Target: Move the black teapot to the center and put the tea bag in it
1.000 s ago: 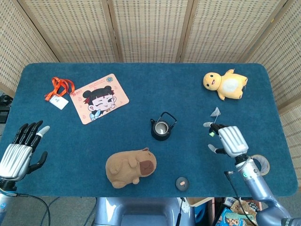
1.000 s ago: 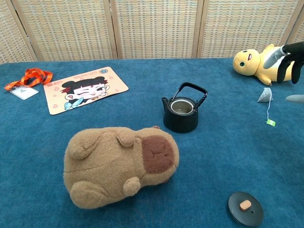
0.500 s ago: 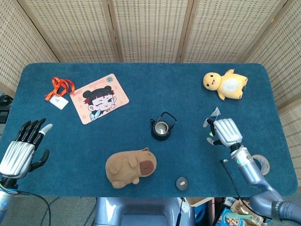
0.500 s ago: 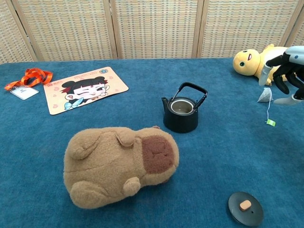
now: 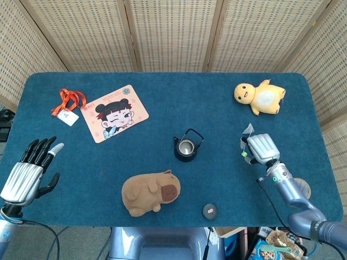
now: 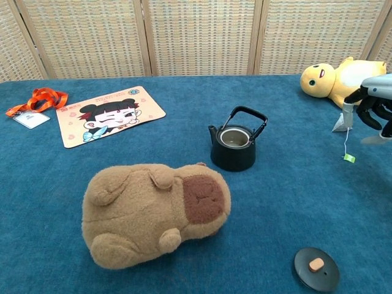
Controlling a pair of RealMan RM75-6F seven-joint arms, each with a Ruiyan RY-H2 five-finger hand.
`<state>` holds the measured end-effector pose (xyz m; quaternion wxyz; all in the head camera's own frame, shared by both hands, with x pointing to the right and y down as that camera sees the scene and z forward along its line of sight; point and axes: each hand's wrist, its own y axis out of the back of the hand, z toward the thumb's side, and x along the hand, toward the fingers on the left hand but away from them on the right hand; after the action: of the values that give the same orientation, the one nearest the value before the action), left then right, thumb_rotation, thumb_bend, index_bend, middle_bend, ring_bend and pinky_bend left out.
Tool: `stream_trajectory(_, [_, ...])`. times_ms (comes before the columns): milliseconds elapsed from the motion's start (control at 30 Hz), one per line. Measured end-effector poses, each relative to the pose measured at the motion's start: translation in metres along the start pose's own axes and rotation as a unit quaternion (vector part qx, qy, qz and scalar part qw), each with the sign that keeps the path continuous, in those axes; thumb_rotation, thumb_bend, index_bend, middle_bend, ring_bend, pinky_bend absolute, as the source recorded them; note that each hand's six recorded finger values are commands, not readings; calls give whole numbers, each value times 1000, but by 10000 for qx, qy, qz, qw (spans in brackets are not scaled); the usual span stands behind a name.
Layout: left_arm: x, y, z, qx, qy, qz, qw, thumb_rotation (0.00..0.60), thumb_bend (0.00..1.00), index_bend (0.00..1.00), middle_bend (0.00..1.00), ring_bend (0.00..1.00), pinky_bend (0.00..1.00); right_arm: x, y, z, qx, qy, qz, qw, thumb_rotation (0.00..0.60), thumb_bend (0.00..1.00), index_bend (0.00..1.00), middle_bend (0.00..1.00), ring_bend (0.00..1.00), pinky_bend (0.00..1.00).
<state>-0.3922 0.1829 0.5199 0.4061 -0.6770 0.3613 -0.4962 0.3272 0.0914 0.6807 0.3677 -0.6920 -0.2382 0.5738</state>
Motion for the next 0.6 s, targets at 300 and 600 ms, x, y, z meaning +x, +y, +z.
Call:
stream_trajectory(300, [-2, -1, -2, 1, 48, -18, 10000, 600, 475, 100, 13, 0, 0, -9, -10, -2, 74, -75, 105, 9999, 600, 387, 524, 799, 810, 903])
stream_trajectory(600, [-4, -4, -7, -27, 117, -74, 9999, 600, 475, 100, 13, 0, 0, -23, -21, -4, 262, -152, 238, 9993, 600, 388, 532, 799, 810, 903])
